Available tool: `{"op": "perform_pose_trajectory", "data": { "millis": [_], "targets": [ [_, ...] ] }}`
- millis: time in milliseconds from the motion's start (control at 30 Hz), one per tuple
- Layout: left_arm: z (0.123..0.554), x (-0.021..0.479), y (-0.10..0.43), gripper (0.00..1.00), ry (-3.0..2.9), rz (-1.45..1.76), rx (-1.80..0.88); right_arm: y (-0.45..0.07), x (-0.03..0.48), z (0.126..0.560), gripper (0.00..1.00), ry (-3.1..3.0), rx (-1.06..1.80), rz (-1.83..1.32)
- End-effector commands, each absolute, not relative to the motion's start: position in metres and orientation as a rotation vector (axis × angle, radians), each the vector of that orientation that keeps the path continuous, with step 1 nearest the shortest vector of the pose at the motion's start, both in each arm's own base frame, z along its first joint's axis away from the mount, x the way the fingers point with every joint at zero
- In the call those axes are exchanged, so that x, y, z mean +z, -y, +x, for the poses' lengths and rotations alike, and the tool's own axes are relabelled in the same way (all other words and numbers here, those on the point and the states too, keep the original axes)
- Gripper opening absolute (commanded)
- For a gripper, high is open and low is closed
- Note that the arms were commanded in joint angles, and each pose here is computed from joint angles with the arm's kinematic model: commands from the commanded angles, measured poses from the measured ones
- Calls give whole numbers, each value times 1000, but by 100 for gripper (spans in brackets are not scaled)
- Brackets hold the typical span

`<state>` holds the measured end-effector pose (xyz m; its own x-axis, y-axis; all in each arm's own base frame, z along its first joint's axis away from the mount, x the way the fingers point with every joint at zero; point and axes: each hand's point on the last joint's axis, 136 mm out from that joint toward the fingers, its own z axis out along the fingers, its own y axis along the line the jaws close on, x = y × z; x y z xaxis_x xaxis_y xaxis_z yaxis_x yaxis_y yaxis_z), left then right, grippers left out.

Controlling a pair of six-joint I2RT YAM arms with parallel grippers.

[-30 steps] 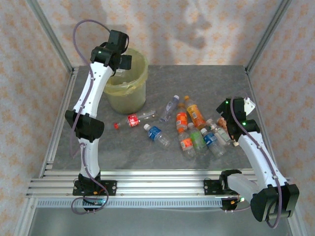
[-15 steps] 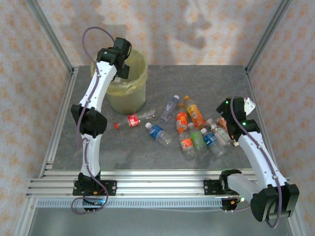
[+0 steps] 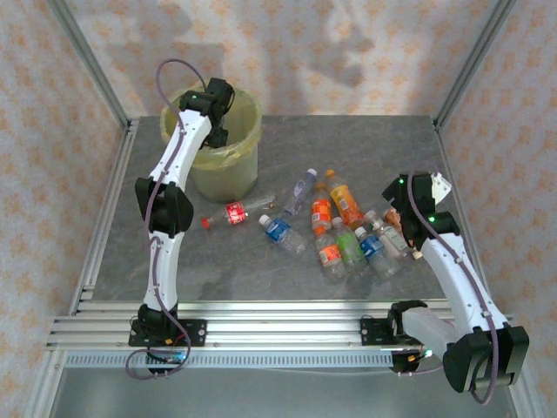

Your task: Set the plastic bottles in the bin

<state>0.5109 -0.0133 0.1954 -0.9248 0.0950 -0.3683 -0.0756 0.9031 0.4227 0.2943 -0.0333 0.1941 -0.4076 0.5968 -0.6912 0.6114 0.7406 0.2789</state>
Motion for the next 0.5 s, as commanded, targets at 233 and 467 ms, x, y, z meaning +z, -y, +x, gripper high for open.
{"op": "perform_pose_trajectory", "data": {
  "millis": [233,467],
  "targets": [
    [508,224,9,100,-2628,-28,592,32,201,292,99,-2105,-16,904],
    [505,261,17,100,-2548,-79,471,25,202,294,99,-2127,22,854]
  ]
}}
